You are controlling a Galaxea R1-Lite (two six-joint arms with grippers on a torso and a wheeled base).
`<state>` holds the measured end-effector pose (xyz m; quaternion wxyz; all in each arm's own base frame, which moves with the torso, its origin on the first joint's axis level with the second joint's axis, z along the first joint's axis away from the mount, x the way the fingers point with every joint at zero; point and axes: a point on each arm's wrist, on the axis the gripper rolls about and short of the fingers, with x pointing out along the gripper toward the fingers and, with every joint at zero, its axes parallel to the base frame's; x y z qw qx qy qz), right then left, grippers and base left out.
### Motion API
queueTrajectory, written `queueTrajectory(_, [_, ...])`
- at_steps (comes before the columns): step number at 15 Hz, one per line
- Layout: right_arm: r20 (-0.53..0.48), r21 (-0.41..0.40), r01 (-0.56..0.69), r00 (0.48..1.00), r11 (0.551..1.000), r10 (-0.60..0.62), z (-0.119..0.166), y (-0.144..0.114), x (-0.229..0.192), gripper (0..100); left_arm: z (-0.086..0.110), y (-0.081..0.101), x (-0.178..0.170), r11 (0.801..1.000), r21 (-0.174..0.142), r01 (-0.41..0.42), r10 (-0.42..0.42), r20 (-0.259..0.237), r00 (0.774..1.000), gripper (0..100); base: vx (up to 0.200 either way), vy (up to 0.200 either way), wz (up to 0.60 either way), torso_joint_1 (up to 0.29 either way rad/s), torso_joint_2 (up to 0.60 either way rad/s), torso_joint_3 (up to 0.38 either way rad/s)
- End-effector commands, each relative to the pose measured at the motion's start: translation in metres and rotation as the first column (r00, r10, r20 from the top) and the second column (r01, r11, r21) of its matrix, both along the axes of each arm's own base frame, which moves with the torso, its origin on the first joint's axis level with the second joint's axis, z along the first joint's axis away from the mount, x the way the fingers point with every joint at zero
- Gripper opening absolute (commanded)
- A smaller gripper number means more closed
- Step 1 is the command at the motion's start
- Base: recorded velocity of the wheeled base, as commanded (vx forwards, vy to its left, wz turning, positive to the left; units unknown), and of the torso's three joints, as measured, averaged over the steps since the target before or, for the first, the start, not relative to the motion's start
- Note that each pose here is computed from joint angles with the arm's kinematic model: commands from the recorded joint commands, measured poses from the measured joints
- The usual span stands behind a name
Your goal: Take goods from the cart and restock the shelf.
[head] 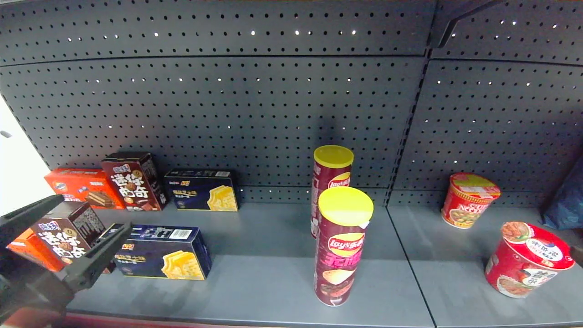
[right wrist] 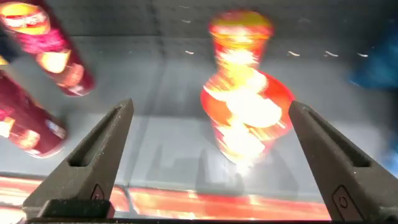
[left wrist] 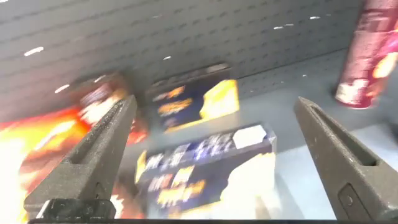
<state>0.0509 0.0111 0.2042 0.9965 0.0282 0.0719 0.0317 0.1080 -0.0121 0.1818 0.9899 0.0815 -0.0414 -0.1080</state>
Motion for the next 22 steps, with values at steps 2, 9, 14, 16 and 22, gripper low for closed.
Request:
queueTrajectory(2, [0.057,0.017,0.137,0.989,0.99,-0.138,-0.015,-0.017,-0.05,100,-0.018,0.007,-0.043,0.99,-0.034,-0.138,0.14,0.079,0.987,100,0.0,0.0,0.0,0.0,0.0,0.0])
queueTrajectory(9, [0.218,-0.016,0.127,0.968,0.992,-0.121,-0.057,-0.022,-0.091,100,-0.082,0.014,-0.127,0.981,0.022,-0.195,0.193,0.066,0.979,100,0.0,0.0,0.0,0.0,0.0,0.0])
queueTrajectory(14, [0.233,-0.032,0.074,0.97,0.997,-0.065,-0.096,-0.018,-0.07,100,-0.088,0.013,-0.123,0.988,-0.015,-0.157,0.157,0.0,0.988,100,0.0,0.0,0.0,0.0,0.0,0.0])
queueTrajectory(16, [0.2,-0.049,0.128,0.973,0.99,-0.116,-0.111,-0.018,-0.065,100,-0.096,0.013,-0.123,0.987,-0.053,-0.151,0.145,-0.092,0.985,100,0.0,0.0,0.0,0.0,0.0,0.0])
queueTrajectory(22, [0.115,-0.023,0.122,0.986,0.992,-0.118,-0.12,-0.018,-0.065,100,-0.097,0.01,-0.123,0.996,-0.08,-0.035,0.026,-0.11,0.994,100,0.0,0.0,0.0,0.0,0.0,0.0])
